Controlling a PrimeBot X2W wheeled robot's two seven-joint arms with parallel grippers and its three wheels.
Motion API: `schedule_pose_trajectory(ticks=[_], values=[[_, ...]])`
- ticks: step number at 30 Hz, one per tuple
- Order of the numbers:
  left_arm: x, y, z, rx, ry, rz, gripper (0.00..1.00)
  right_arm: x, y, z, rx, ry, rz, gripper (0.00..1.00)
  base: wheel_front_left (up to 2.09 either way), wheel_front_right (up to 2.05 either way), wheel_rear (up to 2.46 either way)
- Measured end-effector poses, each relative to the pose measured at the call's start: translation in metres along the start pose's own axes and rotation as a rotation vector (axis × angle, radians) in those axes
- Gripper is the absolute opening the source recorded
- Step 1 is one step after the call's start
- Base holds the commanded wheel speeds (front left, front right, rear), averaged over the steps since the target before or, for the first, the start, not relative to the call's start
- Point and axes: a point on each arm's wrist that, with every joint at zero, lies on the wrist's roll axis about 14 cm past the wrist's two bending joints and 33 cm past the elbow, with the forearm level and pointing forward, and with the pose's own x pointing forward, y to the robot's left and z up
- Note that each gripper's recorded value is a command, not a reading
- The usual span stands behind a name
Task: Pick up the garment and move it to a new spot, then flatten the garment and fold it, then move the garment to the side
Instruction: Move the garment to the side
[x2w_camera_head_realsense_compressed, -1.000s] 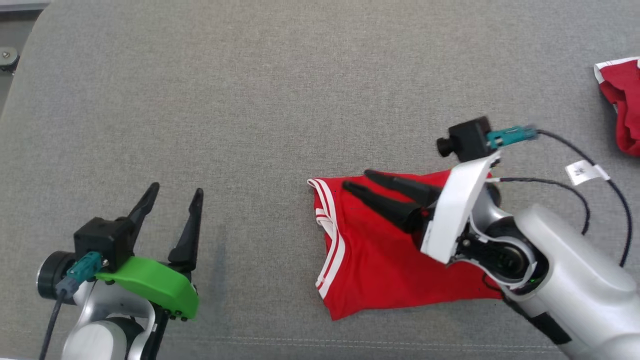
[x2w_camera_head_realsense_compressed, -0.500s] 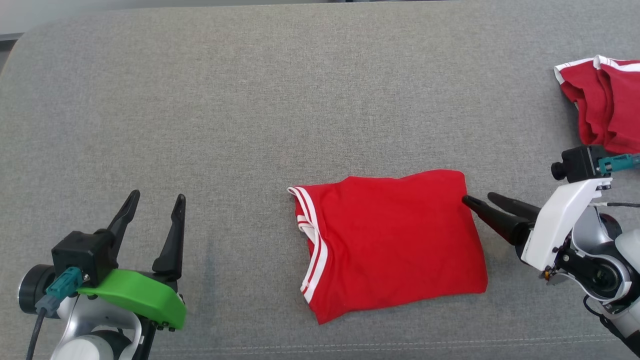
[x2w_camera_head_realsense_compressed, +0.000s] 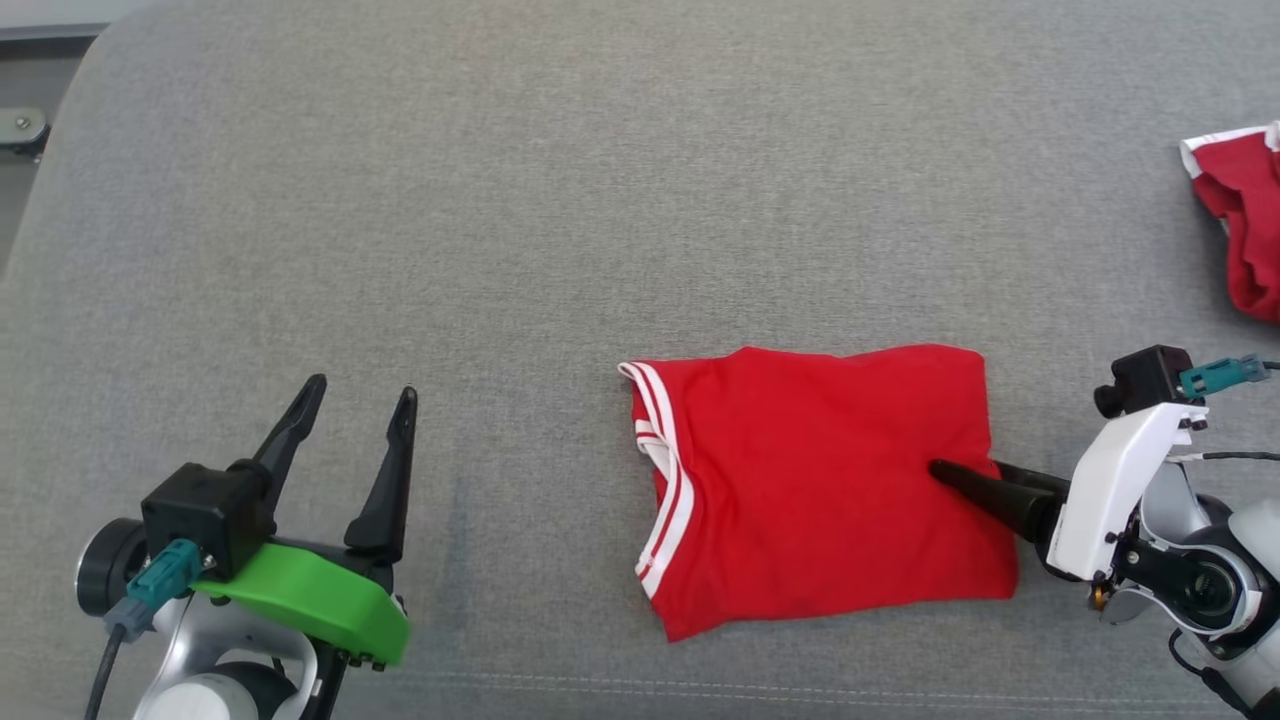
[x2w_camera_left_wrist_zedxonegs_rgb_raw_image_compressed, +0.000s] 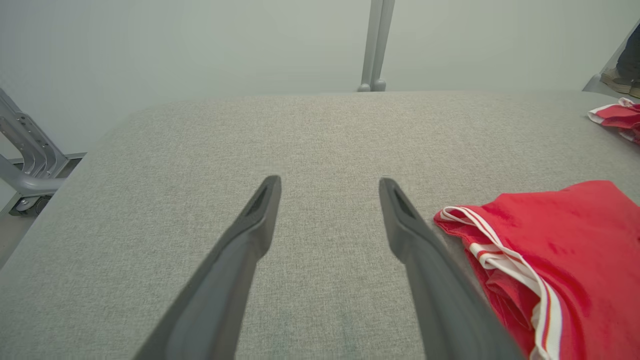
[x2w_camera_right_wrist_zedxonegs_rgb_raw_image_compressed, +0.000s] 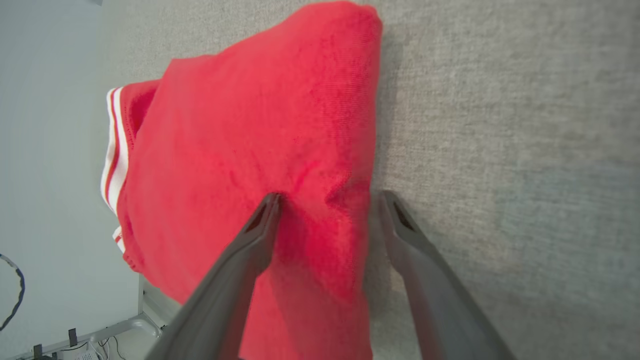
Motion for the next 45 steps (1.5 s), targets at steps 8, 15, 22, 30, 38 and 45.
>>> schedule_pose_trajectory(ticks=[8,15,22,30,38,45], values=[[-0.008,0.012,0.0,0.006,0.005,0.046,1.0,0.025,0.017,0.004,0.027,0.044,0.066,0.0,0.0,0.0,0.0],[-0.012,0.026,0.004,0.01,-0.007,0.095,1.0,0.032,0.033,0.022,-0.001,0.038,0.13,0.0,0.0,0.0,0.0],[-0.009,0.026,0.005,0.005,-0.014,0.099,1.0,0.0,0.002,0.101,-0.119,-0.115,0.023,0.0,0.0,0.0,0.0],[-0.001,0.017,0.003,-0.001,-0.01,0.065,1.0,-0.055,-0.045,0.165,-0.193,-0.216,-0.187,0.0,0.0,0.0,0.0],[0.01,0.003,-0.003,-0.01,0.017,0.017,1.0,-0.102,-0.081,0.218,-0.156,-0.354,-0.331,0.0,0.0,0.0,0.0],[0.024,-0.005,-0.015,-0.014,0.056,-0.014,1.0,-0.112,-0.118,0.215,-0.075,-0.358,-0.415,0.0,0.0,0.0,0.0]])
